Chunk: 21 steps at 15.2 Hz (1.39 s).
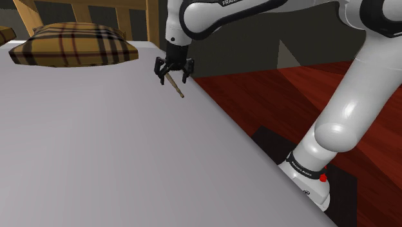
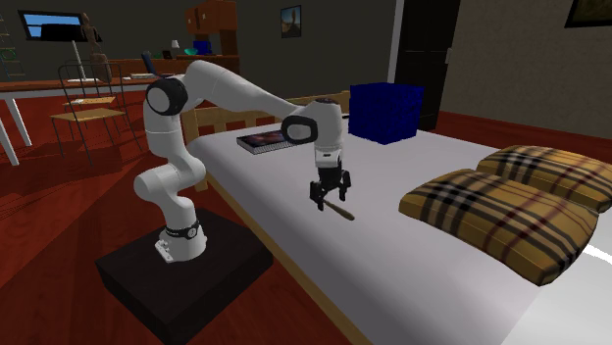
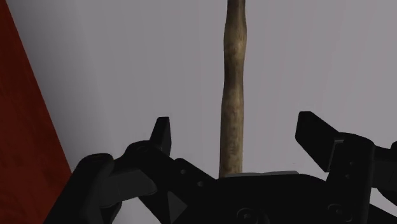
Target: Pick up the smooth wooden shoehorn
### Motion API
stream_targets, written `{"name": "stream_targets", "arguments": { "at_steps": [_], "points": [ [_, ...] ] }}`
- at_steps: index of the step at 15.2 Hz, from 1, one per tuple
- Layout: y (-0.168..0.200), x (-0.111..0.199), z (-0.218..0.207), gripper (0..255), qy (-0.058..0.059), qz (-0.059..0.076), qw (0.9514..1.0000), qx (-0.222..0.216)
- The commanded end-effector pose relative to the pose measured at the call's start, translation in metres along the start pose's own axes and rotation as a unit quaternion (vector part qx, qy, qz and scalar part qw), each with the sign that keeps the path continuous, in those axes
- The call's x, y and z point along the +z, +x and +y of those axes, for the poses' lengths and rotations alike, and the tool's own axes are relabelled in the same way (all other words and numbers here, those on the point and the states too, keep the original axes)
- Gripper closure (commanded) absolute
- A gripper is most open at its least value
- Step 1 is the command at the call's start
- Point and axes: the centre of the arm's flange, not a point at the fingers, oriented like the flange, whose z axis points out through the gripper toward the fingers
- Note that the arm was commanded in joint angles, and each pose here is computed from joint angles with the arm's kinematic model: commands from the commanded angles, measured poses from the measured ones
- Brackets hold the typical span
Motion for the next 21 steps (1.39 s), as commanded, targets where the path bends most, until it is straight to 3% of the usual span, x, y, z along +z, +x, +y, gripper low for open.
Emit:
{"name": "stream_targets", "arguments": {
  "at_steps": [1,10,21],
  "points": [
    [0.0,0.002,0.001,255,0.0,0.0,1.0,0.0],
    [0.001,0.002,0.001,255,0.0,0.0,1.0,0.0],
    [0.004,-0.056,-0.003,255,0.0,0.0,1.0,0.0]
  ]
}}
